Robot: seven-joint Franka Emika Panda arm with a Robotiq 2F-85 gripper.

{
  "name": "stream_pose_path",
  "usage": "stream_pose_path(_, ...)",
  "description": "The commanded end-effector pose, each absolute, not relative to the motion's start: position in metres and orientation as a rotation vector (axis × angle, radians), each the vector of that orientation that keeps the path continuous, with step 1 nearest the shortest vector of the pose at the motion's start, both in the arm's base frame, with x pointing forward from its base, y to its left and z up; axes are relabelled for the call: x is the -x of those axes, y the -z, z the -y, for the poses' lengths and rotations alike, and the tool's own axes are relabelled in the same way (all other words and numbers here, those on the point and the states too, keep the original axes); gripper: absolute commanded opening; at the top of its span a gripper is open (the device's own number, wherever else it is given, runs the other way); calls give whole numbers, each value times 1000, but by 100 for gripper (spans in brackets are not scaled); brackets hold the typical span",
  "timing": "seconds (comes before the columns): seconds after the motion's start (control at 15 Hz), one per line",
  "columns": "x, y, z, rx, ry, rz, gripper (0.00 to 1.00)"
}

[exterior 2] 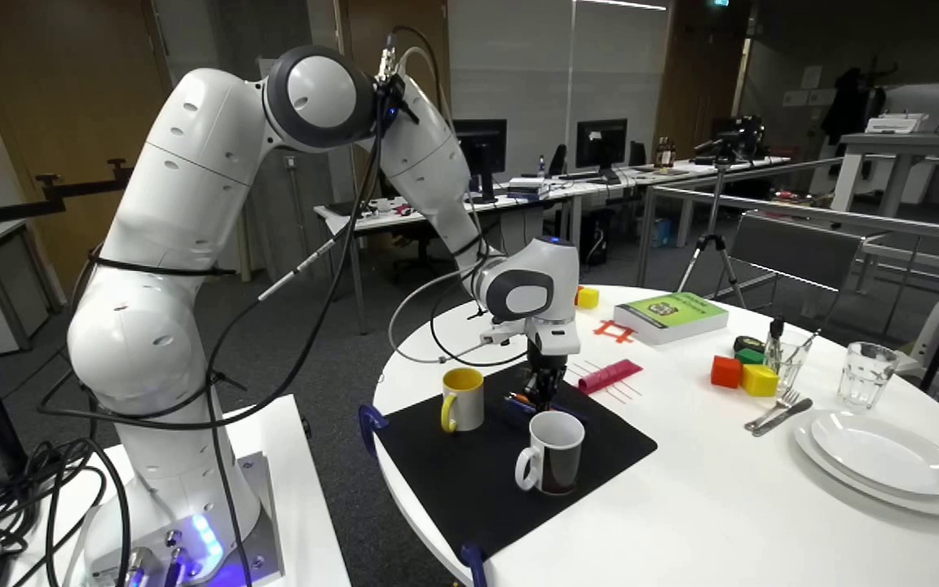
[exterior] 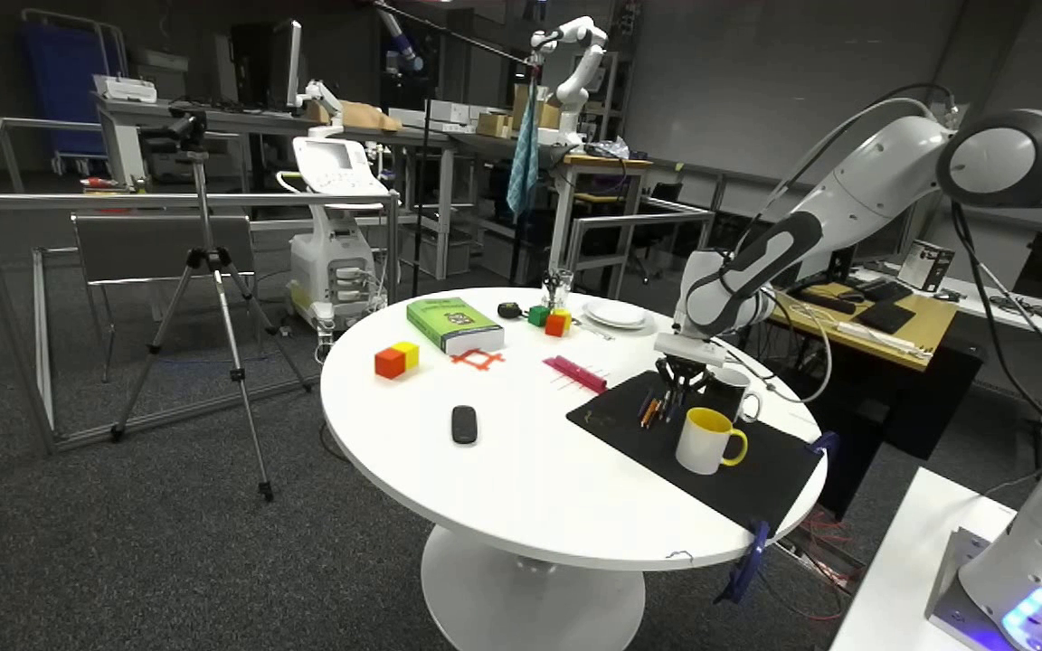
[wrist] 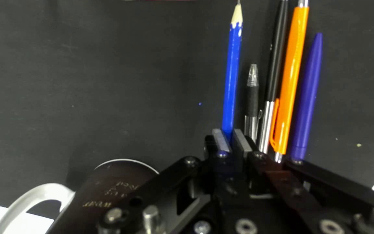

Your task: Place the pencil in the white mug with the eraser down

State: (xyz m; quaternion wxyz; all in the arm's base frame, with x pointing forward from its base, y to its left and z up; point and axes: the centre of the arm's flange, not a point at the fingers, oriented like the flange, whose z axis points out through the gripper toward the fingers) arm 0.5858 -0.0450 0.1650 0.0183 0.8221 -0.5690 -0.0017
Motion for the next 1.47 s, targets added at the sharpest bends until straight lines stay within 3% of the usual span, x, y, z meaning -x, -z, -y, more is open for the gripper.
stream_pose_path(0.0, -586, -195, 45, -2568, -84, 1772, 2)
stream_pose_path(0.8, -550, -292, 34, -2648, -299, 1756, 2)
stream_pose_path(1.4, -500, -330, 5, -2716, -237, 1773, 2)
